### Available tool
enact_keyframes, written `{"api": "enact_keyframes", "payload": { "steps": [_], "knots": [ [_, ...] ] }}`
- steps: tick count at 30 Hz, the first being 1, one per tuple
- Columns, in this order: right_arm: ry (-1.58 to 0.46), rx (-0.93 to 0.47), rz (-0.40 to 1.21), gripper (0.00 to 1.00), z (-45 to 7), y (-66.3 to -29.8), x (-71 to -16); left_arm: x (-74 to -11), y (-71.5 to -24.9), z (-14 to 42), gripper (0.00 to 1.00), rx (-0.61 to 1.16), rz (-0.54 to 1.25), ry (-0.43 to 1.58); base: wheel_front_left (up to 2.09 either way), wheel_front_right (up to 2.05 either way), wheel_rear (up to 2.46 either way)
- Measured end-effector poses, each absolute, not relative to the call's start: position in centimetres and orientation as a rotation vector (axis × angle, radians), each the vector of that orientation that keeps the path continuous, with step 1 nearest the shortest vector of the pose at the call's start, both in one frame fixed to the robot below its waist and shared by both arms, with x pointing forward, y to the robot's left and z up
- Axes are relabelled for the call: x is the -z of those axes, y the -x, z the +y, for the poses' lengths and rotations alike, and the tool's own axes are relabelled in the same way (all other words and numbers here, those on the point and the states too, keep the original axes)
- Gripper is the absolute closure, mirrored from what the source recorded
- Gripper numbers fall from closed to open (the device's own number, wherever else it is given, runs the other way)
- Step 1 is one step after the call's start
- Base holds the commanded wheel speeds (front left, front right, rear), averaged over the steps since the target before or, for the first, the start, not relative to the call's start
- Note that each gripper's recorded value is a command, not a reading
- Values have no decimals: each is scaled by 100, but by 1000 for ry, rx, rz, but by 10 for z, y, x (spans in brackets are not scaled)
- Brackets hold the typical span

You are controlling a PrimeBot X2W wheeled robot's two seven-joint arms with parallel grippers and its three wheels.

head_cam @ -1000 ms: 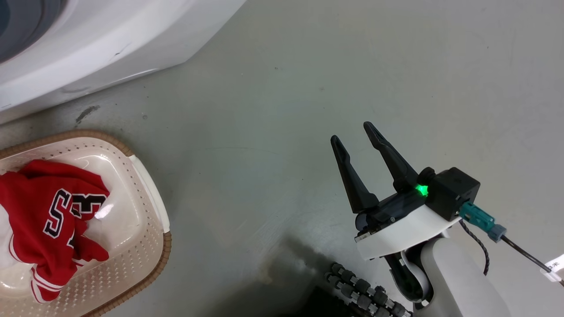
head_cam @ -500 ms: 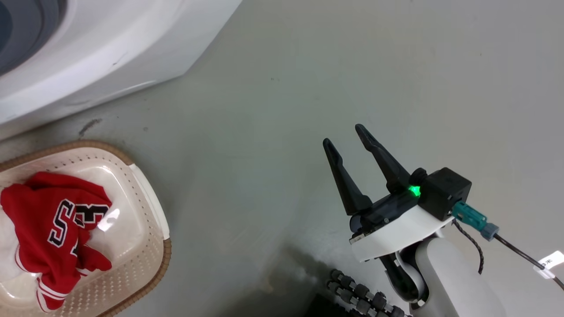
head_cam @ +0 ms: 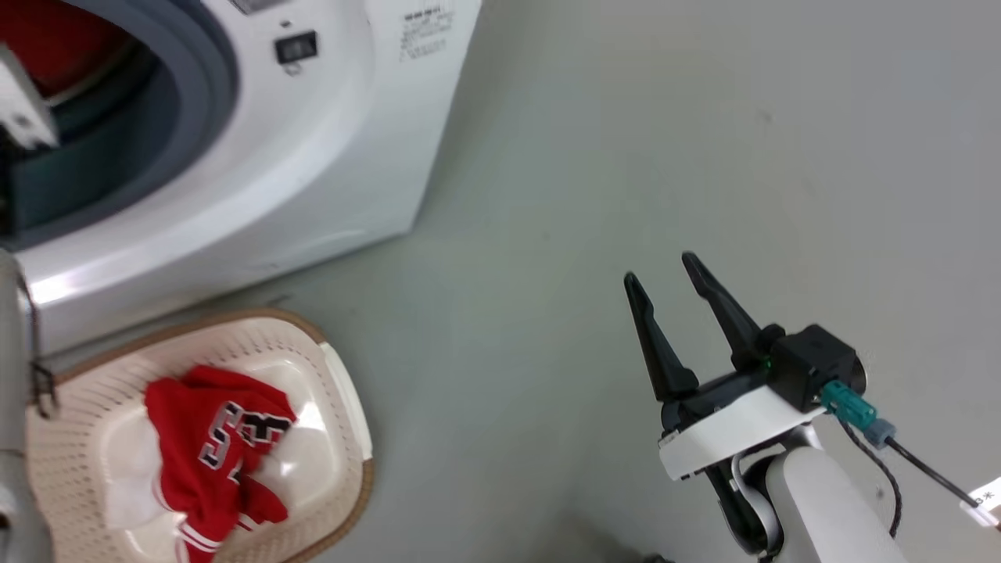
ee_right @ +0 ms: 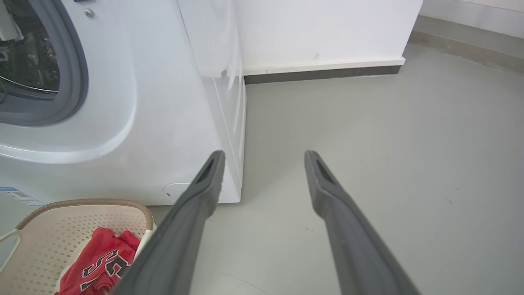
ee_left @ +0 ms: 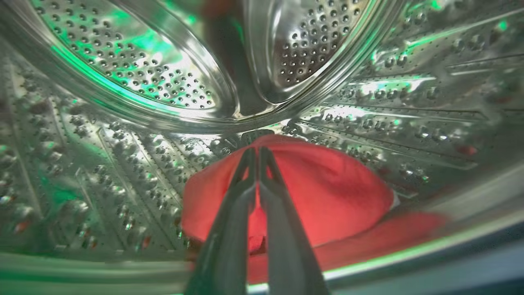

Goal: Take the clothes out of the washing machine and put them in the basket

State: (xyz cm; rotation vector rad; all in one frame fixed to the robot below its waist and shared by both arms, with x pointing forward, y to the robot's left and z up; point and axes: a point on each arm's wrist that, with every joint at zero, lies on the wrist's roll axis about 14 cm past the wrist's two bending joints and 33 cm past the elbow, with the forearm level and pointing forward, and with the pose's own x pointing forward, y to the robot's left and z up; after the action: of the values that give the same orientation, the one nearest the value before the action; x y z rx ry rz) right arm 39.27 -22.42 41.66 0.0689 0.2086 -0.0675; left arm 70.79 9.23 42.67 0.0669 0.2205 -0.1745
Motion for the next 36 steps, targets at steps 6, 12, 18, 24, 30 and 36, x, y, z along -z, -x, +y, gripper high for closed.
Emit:
{"api": "enact_keyframes", "payload": {
  "steps": [6,12,18,24,30,36],
  "knots": [
    [-68,47,149,0,-215,-380,-438,-461,-661,103,100,173,124,-15,0,0,0],
    [-72,21,94,0,-205,-369,-456,-503,-617,114,100,174,11,41,0,0,0],
    [-81,-6,47,0,-196,-363,-474,-544,-578,123,100,175,-101,81,0,0,0],
    [-76,-33,21,0,-188,-362,-485,-602,-537,119,100,209,-286,101,0,0,0],
    [-70,-69,-6,0,-177,-365,-497,-671,-491,112,100,242,-512,111,0,0,0],
    [-72,-86,-11,0,-171,-365,-500,-690,-452,107,100,257,-561,119,0,0,0]
  ]
}}
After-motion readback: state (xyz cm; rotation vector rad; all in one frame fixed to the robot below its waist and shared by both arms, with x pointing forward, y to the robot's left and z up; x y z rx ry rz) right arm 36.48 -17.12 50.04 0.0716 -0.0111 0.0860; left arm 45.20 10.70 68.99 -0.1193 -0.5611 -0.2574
